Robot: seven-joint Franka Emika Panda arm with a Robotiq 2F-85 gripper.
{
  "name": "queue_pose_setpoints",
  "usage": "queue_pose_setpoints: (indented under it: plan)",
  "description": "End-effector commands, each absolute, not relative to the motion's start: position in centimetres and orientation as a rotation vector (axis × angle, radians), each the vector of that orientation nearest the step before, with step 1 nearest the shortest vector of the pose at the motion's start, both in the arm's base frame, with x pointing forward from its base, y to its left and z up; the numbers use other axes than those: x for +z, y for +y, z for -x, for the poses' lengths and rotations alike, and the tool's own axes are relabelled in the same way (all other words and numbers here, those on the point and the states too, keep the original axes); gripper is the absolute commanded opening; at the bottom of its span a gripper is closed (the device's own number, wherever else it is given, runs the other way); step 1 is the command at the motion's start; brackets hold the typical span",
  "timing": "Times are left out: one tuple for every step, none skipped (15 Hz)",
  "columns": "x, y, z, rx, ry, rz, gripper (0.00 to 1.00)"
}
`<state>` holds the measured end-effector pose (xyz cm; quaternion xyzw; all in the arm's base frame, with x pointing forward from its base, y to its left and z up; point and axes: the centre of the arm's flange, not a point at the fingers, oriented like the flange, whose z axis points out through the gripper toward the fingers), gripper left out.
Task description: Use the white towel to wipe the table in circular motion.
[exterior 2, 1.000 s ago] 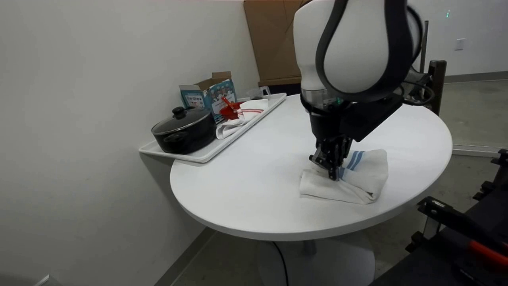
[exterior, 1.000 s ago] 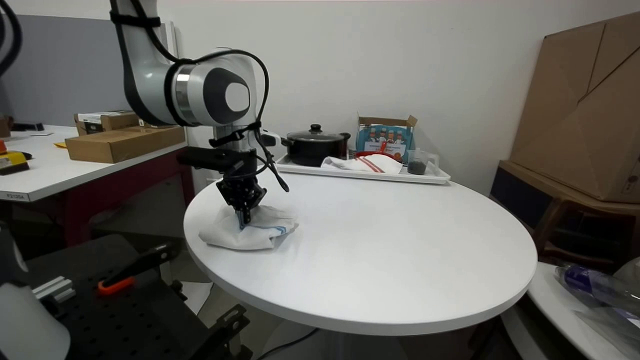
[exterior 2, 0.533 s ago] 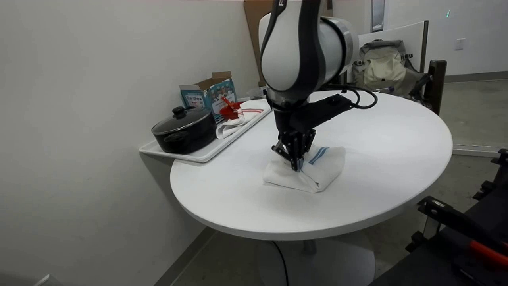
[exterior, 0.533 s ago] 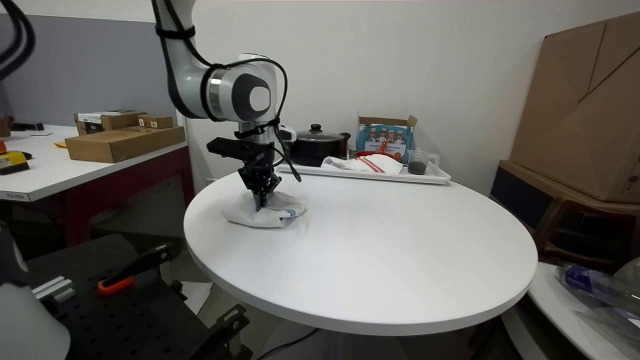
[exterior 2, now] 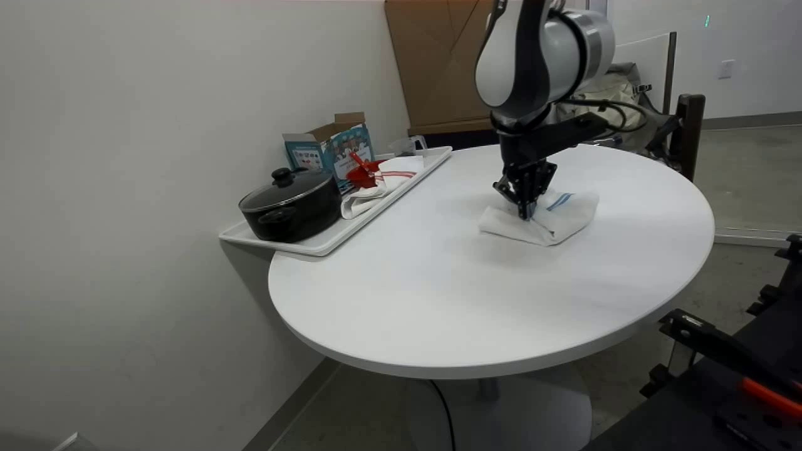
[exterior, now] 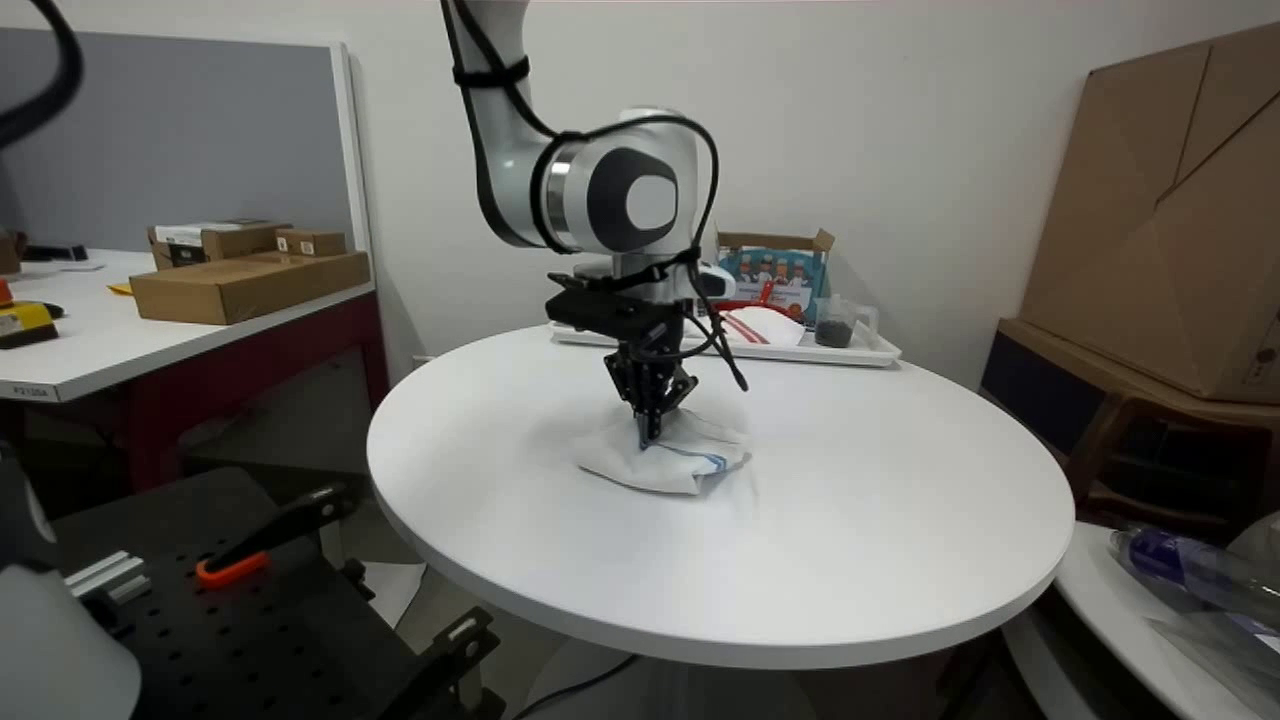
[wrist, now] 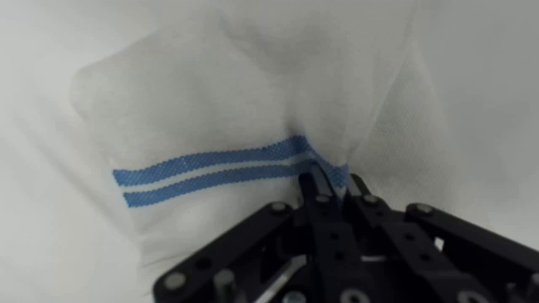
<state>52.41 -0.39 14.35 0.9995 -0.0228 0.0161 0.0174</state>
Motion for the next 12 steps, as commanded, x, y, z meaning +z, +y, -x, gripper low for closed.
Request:
queue_pose_setpoints:
  plan:
    - [14.4,-3.5,-46.7,-0.056,-0.112,-3.121,0.02]
    - [13.8,-2.0,-44.2,-0.115,-0.051,-3.123,0.02]
    - [13.3,-1.1,-42.7,-0.148,0.002,-3.132,0.02]
    - [12.9,1.1,-41.4,-0.18,0.105,-3.145,0.02]
    - [12.7,2.7,-40.3,-0.198,0.182,-3.155,0.02]
    - [12.6,5.2,-39.6,-0.194,0.269,-3.173,0.02]
    - [12.4,7.5,-38.6,-0.201,0.354,-3.181,0.02]
    - [12.2,10.5,-38.9,-0.17,0.452,-3.169,0.02]
    - [12.0,13.2,-38.8,-0.156,0.526,-3.158,0.02]
    - [11.7,16.0,-40.4,-0.136,0.562,-3.151,0.02]
    - [11.8,17.8,-41.2,-0.136,0.6,-3.148,0.02]
    - [11.7,18.5,-43.5,-0.133,0.584,-3.152,0.02]
